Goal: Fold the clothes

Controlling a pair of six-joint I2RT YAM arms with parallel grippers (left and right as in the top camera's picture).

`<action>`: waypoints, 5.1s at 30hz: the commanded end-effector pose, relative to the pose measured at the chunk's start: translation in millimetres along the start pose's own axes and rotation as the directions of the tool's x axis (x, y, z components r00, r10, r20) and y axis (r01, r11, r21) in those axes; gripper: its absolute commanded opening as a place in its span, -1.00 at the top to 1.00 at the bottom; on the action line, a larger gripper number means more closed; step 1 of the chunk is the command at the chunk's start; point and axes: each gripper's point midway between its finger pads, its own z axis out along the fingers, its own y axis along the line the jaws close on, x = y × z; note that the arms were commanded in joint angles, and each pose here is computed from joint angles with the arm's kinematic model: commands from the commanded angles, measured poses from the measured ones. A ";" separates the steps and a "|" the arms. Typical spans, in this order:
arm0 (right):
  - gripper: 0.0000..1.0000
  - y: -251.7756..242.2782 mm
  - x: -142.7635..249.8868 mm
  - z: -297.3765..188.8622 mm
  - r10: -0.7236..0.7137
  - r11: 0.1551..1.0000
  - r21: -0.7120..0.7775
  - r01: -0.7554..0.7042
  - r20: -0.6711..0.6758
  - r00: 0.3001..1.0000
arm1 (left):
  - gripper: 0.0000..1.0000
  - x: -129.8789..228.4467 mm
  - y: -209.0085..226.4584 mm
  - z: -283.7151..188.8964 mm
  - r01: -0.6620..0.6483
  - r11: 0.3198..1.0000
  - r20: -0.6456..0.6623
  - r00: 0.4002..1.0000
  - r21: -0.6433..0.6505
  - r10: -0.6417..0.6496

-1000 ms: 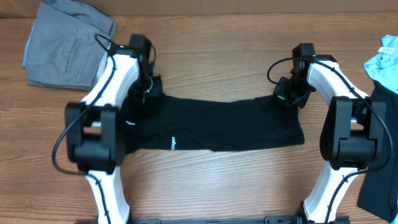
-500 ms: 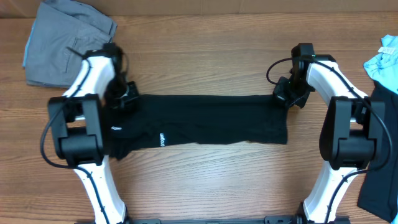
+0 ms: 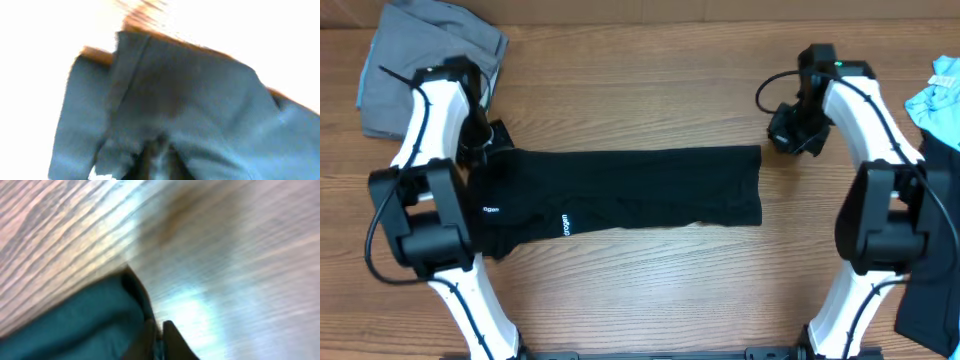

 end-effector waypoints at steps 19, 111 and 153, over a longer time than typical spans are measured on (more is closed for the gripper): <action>-1.00 3.0 86.5 41.8 -0.279 0.933 -0.271 0.235 -0.136 0.951 | -1.00 43.4 18.1 -82.9 0.008 1.000 0.036 0.999 0.017 -0.008; -0.33 177.1 203.8 -31.8 -0.507 0.812 -0.227 0.538 0.184 0.842 | -1.00 56.0 11.0 -20.9 -0.003 0.999 -0.036 0.999 0.046 0.004; 0.22 153.1 157.5 23.1 -0.346 0.865 -0.375 0.334 0.036 0.937 | -1.00 54.6 10.0 -20.9 -0.002 0.999 -0.031 1.000 0.051 0.004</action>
